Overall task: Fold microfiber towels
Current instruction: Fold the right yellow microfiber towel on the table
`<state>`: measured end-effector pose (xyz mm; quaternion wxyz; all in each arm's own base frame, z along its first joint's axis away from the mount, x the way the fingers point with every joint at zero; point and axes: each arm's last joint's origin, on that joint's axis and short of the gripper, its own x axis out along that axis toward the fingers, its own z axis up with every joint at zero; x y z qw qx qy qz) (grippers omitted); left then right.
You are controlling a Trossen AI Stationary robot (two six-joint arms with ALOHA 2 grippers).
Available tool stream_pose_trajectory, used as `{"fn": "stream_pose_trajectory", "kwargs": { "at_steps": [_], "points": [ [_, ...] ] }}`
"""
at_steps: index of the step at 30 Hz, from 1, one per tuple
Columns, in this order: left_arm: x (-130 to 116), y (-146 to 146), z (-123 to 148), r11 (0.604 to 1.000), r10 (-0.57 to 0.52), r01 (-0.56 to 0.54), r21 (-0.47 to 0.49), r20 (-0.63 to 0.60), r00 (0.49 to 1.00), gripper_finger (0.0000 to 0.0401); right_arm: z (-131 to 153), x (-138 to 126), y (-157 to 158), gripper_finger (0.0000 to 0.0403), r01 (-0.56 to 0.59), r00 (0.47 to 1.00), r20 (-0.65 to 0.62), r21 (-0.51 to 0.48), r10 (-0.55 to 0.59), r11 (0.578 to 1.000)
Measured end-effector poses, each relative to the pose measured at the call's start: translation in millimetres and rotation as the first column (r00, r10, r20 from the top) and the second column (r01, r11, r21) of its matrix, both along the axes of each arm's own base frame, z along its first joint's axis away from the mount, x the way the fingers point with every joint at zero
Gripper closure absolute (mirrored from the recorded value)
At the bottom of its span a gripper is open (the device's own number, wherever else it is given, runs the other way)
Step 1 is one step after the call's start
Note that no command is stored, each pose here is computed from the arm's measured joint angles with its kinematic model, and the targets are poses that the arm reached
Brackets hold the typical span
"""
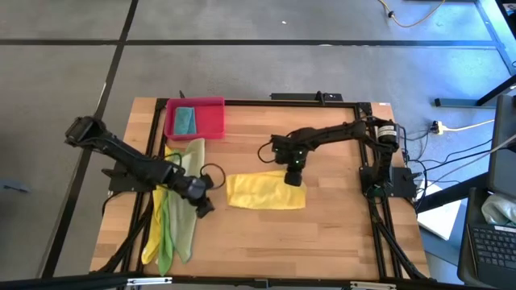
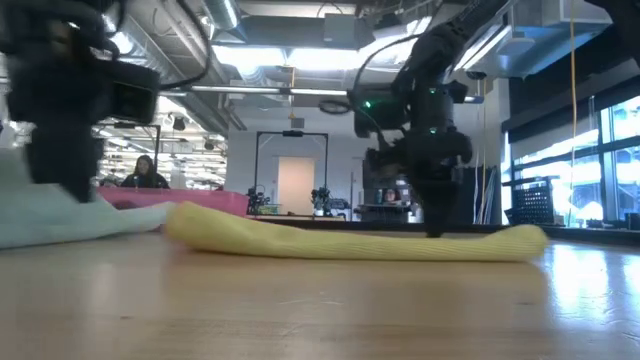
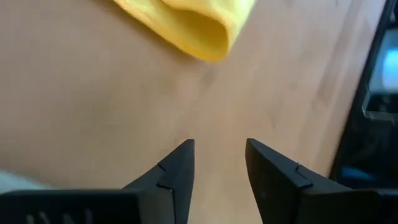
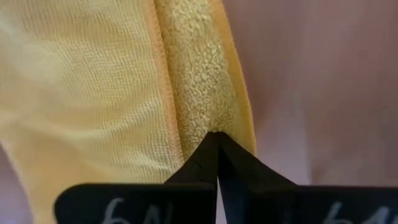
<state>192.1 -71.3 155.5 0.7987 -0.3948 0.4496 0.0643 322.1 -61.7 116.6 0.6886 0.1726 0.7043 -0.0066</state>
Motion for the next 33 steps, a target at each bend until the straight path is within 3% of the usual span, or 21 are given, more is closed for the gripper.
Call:
{"fn": "stream_pose_trajectory", "kwargs": {
  "at_steps": [7,11,14,17,19,23,28,33],
  "points": [
    [16,39,5,0.981,0.004,-0.031,0.194,0.139,0.99,0.0267,4,-6,3,0.0396,0.063,0.996,-0.068,0.057,-0.059,0.996],
    [24,66,12,0.953,0.005,-0.071,0.296,0.217,0.976,0.0267,24,-5,-2,0.0382,0.081,0.996,-0.028,-0.015,-0.081,0.997],
    [28,87,20,0.918,-0.007,-0.087,0.386,0.236,0.972,0.0267,53,-2,-5,0.0364,0.103,0.992,0.086,-0.078,-0.096,0.992],
    [31,108,24,0.884,-0.012,-0.101,0.457,0.237,0.971,0.0267,66,-5,-3,0.0345,0.106,0.986,0.133,-0.072,-0.095,0.992],
    [32,122,25,0.882,-0.008,-0.104,0.46,0.236,0.972,0.0265,73,-7,-2,0.0332,0.128,0.982,0.149,-0.065,-0.117,0.99],
    [38,141,22,0.917,-0.031,-0.065,0.393,0.233,0.972,0.0265,77,-12,-2,0.0305,0.179,0.979,0.11,-0.052,-0.172,0.983],
    [67,147,16,0.937,-0.205,0.097,0.336,0.3,0.932,0.0263,77,-21,2,0.0285,0.172,0.985,0.015,-0.026,-0.172,0.985],
    [107,151,11,0.91,-0.36,0.27,0.314,0.281,0.889,0.0263,80,-29,5,0.0284,0.146,0.989,-0.045,0.049,-0.144,0.988]
  ]
}}
